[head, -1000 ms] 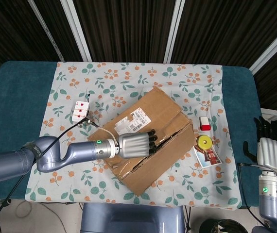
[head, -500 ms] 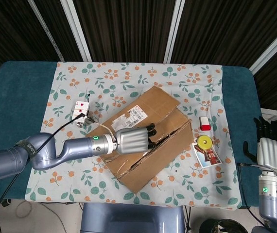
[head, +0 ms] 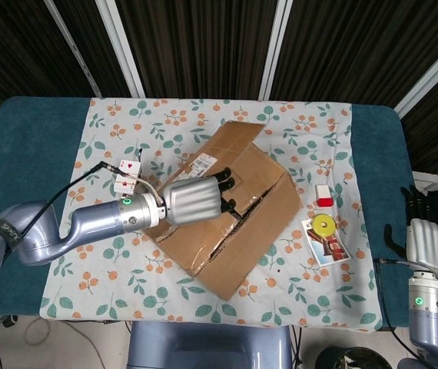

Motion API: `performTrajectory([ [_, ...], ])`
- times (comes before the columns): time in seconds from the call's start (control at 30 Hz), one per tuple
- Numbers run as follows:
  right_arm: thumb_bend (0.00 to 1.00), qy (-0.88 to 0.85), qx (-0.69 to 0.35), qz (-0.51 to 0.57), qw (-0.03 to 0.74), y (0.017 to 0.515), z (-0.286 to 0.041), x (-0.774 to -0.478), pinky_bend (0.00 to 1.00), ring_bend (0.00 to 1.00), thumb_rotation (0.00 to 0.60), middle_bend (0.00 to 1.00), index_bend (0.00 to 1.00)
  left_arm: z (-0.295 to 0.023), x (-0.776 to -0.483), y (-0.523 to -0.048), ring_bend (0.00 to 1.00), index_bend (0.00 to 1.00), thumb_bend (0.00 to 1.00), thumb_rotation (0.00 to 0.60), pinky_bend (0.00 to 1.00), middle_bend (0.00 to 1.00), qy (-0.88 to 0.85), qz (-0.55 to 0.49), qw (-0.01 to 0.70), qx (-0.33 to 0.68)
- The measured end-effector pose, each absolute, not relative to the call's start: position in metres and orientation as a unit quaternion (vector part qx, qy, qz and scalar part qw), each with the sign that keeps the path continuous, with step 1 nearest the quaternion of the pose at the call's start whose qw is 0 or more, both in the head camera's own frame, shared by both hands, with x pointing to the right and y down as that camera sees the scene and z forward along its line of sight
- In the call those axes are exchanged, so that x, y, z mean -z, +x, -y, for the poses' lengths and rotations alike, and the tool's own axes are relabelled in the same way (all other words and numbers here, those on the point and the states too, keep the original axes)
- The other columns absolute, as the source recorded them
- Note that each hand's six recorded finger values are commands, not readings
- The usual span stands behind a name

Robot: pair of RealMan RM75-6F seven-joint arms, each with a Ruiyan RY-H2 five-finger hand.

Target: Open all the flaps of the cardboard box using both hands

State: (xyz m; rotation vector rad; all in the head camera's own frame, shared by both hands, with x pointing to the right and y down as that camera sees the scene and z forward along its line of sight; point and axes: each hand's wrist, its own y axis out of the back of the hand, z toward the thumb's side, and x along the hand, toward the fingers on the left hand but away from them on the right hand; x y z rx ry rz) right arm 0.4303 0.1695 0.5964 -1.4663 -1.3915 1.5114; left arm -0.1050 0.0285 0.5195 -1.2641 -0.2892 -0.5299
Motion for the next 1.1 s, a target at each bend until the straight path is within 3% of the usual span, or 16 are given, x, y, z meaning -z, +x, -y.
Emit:
performTrajectory([
  [0.57, 0.55, -0.555, -0.569, 0.524, 0.305, 0.429, -0.17, -0.596, 0.23, 0.01, 0.6, 0.02, 0.07, -0.015, -0.512, -0.163, 0.17, 0.22, 0.79, 0.6, 0.21, 0.58, -0.562, 0.127, 0.759, 0.302],
  [1.1, 0.55, -0.556, -0.566, 0.526, 0.305, 0.428, -0.17, -0.595, 0.23, 0.01, 0.6, 0.02, 0.07, -0.012, -0.507, -0.185, 0.16, 0.15, 0.71, 0.6, 0.21, 0.44, -0.54, 0.131, 0.766, 0.323],
])
